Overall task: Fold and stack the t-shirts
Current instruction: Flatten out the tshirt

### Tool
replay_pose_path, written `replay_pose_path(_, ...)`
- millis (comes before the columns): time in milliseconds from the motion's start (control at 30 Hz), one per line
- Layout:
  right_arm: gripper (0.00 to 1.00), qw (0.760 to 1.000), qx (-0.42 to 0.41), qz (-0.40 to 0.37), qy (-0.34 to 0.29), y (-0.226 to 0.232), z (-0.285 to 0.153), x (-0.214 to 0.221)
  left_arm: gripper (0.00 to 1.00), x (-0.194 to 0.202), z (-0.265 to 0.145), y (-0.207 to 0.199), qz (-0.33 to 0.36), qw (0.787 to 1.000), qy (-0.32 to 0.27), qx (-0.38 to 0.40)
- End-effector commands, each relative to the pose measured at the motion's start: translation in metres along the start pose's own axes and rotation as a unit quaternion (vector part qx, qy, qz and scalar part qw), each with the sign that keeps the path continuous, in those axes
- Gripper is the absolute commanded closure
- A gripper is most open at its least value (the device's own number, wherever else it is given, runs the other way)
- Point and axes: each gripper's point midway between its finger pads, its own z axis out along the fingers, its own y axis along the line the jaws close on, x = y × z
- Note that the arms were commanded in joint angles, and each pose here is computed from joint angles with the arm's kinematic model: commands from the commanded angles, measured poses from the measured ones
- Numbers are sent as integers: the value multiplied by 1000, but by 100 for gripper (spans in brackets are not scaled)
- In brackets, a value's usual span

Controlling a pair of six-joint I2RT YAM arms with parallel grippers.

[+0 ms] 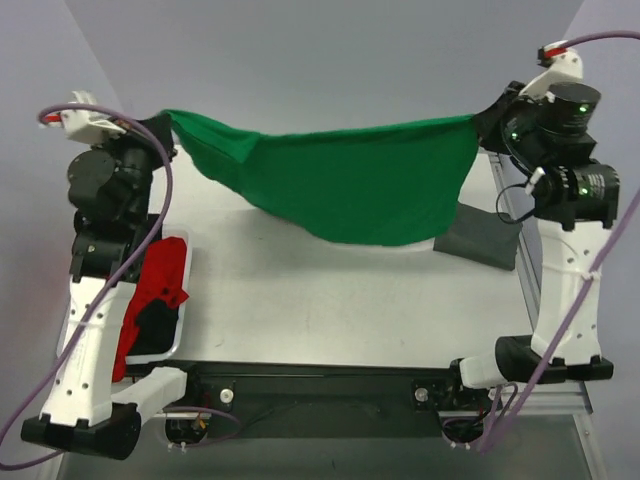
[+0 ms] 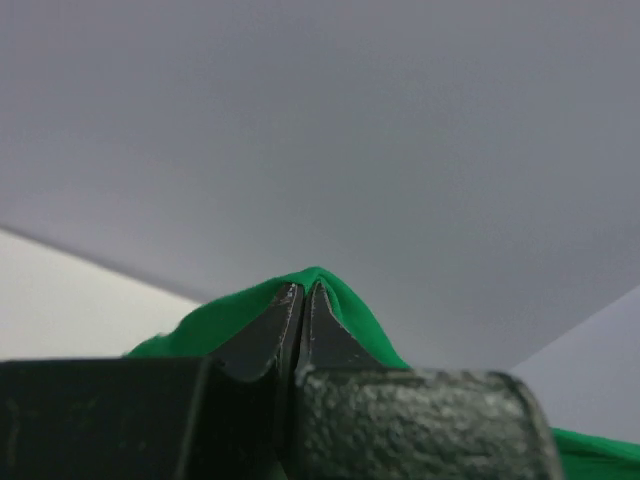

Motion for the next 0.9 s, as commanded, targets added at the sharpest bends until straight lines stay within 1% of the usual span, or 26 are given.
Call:
replay_pose_path(0,100,994,22,-24,-103,-3,-49,-47,100,-86,-34,-35,-14,986,-153,58)
replay_pose_path(33,100,989,15,-24,-146,1,-70,-64,100,-103,-48,-45,-19,980,-183,78)
replay_pose_path(100,100,985,15,-15,-170,1,-80,-70,100,-115,-56,-53,-14,976,-198,95)
replay_pose_path(133,100,981,10,-12,-194,3,-91,-80,100,-117,-56,-56,-11,975,-198,98)
replay_pose_path(200,100,980,9,-8,-200,4,-90,-81,100,-120,-55,-68,-7,974,-193,121)
replay_pose_path(267,100,982,15,-7,-186,1,-77,-76,100,-103,-32,-72,-5,979,-159,125)
replay_pose_path(300,100,986,19,-7,-167,-2,-61,-65,100,-104,-29,-82,-6,978,-150,143)
replay_pose_path(333,100,988,16,-7,-157,-2,-52,-61,100,-84,-5,-80,-1,983,-118,139)
replay_pose_path(400,100,991,16,-7,-135,-3,-34,-51,100,-65,13,-90,-6,984,-78,160)
replay_pose_path(433,100,993,14,-9,-114,-4,-16,-40,100,-49,35,-89,-3,987,-51,154)
replay_pose_path(500,100,995,12,-9,-94,-5,1,-31,100,-32,50,-100,1,984,-16,179)
replay_pose_path(533,100,997,12,-10,-78,-6,16,-24,100,-22,65,-102,2,984,2,178)
replay_pose_path(633,100,998,-6,-5,-58,-1,33,-15,100,-3,86,-102,4,984,34,175)
replay_pose_path(700,100,998,-21,2,-59,7,31,-18,100,-14,85,-111,4,983,27,183)
replay_pose_path(800,100,996,-37,6,-76,17,17,-29,100,-30,76,-118,11,981,5,192)
replay_pose_path(867,100,995,-43,-1,-90,23,3,-35,100,-47,61,-123,16,980,-17,198)
